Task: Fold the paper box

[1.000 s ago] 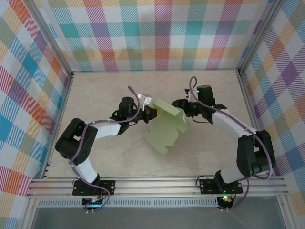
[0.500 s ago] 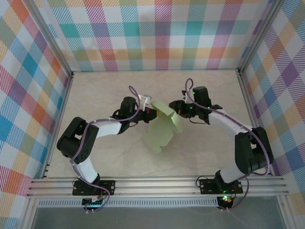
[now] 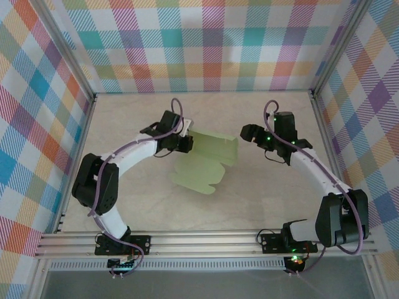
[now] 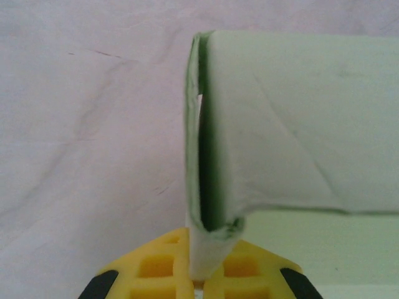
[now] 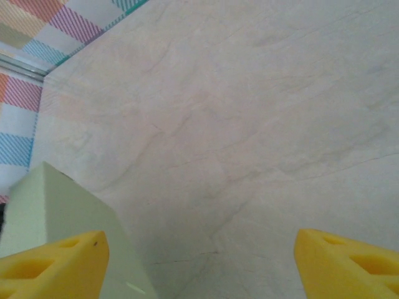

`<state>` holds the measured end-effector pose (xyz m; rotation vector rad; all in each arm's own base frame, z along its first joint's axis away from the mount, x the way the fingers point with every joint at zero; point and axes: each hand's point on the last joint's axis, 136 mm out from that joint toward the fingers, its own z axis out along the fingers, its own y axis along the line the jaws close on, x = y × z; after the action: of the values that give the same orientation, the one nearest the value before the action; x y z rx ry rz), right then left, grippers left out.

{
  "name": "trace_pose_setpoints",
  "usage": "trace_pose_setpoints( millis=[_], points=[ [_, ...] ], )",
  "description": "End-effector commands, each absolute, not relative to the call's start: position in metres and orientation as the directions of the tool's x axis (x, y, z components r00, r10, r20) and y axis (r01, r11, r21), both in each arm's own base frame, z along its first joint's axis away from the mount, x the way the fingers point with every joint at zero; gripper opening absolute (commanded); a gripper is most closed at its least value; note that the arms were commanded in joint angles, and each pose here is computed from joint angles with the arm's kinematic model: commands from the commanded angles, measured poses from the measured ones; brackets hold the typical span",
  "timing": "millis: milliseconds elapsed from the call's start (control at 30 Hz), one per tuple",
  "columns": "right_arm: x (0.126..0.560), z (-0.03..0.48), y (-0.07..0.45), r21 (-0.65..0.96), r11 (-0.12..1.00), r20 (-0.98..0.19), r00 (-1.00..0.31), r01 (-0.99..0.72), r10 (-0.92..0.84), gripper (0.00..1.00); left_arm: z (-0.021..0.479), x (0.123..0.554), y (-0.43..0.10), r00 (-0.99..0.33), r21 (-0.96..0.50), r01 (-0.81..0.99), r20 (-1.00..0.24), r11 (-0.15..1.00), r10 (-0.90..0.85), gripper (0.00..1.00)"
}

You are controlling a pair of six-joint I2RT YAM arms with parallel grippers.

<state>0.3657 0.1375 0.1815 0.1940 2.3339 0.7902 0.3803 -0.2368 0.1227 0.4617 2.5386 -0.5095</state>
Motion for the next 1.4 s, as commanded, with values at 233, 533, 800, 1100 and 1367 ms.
trace_pose_setpoints(
  millis=[233, 533, 800, 1100, 1367],
  points=[
    [0.366, 0.162, 0.134, 0.521, 0.850, -0.541, -0.802, -0.082, 0.254, 0.78, 0.100, 0.309, -0.156, -0.907, 0.025, 0.421, 0.023, 0.907, 0.420, 0.00],
    [0.366, 0.152, 0.137, 0.534, 0.841, -0.527, -0.811, -0.085, 0.252, 0.78, 0.076, 0.301, -0.144, -0.819, 0.065, 0.529, 0.300, 0.846, 0.489, 0.00],
    [0.361, 0.146, 0.131, 0.514, 0.854, -0.528, -0.814, -0.078, 0.244, 0.79, 0.064, 0.317, -0.149, -0.806, 0.083, 0.549, 0.314, 0.831, 0.502, 0.15],
    [0.365, 0.142, 0.133, 0.535, 0.842, -0.516, -0.818, -0.077, 0.253, 0.79, 0.075, 0.335, -0.151, -0.832, 0.129, 0.540, 0.233, 0.832, 0.504, 0.26],
    [0.367, 0.146, 0.141, 0.553, 0.824, -0.525, -0.820, -0.127, 0.226, 0.81, 0.093, 0.352, -0.152, -0.864, 0.183, 0.503, 0.110, 0.845, 0.490, 0.41]
  ],
)
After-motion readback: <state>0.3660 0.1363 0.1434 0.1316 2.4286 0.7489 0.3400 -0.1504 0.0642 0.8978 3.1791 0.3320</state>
